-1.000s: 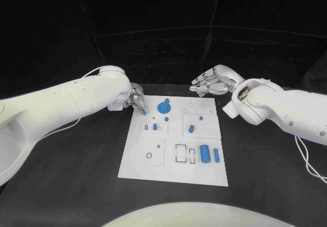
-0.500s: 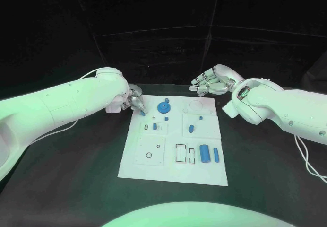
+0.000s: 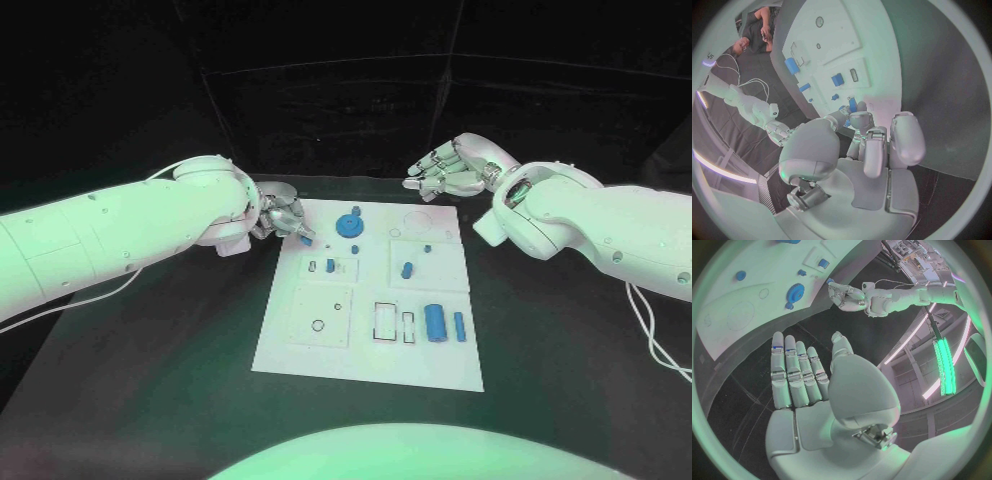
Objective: Assemble the parts on the task board
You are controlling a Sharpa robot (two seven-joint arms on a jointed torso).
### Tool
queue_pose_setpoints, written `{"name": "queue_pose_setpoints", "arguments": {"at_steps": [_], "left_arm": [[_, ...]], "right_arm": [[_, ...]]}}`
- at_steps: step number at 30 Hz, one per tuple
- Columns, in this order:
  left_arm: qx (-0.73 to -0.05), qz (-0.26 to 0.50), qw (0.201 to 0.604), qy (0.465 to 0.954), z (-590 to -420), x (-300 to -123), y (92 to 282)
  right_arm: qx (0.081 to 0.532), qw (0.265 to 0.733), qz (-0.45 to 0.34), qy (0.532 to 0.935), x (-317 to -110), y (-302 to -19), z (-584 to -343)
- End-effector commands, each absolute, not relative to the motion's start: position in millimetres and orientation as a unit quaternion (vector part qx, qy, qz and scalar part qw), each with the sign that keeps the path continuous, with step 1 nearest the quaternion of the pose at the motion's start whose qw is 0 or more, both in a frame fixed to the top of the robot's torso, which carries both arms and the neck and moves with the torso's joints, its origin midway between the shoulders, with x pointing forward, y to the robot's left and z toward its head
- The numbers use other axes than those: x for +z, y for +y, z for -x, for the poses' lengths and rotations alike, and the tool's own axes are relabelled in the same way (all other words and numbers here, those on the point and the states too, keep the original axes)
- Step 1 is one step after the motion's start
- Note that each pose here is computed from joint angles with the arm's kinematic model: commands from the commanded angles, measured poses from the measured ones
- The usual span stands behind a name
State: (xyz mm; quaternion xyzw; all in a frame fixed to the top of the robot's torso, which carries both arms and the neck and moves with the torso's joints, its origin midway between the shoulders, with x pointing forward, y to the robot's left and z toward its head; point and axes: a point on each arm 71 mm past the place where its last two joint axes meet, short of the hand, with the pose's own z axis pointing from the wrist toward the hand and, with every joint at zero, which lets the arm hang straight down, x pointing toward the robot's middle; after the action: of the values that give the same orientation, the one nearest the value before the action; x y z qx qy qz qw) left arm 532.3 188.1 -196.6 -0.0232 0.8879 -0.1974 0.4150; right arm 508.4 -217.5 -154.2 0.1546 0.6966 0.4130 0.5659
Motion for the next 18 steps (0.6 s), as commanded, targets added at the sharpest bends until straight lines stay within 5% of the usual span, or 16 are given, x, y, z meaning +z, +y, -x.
{"name": "queue_pose_setpoints", "arguments": {"at_steps": [1, 18], "left_arm": [[-0.228, 0.059, 0.454, 0.859, -526.9, -192.3, 187.0], [-0.211, 0.013, 0.469, 0.858, -506.0, -212.5, 188.3]], "right_arm": [[0.416, 0.564, -0.152, 0.697, -153, -217, -509], [0.417, 0.560, -0.150, 0.700, -154, -217, -509]]}}
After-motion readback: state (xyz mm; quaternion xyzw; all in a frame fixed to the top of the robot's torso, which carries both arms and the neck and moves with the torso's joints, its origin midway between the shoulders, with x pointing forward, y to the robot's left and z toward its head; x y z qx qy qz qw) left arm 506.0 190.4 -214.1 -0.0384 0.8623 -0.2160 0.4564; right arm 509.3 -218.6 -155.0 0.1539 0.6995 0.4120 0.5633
